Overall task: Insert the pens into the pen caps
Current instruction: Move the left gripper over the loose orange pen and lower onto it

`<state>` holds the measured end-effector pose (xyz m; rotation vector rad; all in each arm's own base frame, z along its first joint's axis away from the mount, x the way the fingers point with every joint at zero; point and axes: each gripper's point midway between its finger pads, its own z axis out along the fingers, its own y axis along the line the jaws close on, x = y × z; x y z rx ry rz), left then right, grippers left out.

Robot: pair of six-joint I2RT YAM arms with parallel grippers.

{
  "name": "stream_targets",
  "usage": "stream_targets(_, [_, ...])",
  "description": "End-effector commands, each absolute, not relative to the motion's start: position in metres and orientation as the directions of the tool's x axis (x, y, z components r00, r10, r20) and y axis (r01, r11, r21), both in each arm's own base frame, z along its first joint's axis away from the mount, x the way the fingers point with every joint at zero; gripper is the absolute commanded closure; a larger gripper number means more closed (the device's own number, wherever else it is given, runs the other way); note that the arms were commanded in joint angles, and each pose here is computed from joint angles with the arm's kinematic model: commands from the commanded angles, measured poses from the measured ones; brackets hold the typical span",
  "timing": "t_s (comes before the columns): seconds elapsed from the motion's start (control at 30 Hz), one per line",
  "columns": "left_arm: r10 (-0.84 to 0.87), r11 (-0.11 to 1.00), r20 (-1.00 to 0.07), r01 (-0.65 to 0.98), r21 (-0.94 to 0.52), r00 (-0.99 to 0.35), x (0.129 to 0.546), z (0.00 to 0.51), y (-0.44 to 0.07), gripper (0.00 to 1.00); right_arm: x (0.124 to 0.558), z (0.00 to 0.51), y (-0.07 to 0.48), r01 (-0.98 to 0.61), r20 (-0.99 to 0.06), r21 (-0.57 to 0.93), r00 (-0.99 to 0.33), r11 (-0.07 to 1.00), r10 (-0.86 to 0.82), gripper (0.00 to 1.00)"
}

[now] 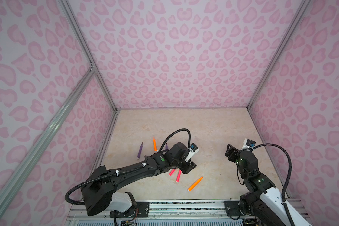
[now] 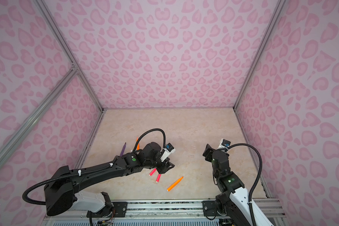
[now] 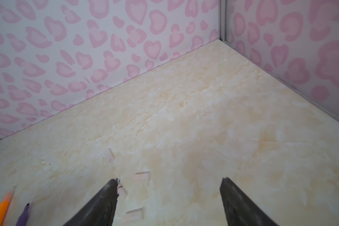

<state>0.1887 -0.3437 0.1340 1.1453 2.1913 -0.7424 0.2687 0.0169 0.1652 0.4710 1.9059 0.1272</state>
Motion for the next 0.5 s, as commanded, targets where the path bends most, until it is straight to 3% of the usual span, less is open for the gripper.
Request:
stream_targets(0.0, [0.580, 0.408, -0.695, 0.890, -0.203, -0.425, 0.181, 0.131, -0.353, 0.49, 0.263, 0.153, -0.004, 0.339, -0.879, 0.300, -0.265, 0.892, 0.396, 0.18])
stream_targets(0.17, [0.676, 0.351, -0.637, 0.922, -0.164, -0.371, 0.165, 0.103, -0.359, 0.49, 0.261, 0.140, -0.009, 0.325, -0.865, 0.365, -0.227, 0.872, 0.447, 0.17])
stream_targets(0.47, [0.820, 0.331, -0.464, 0.939, -0.094, -0.336, 0.158, 0.047, -0.369, 0.53, 0.268, 0.128, -0.010, 0.346, -0.854, 0.354, -0.260, 0.869, 0.451, 0.17])
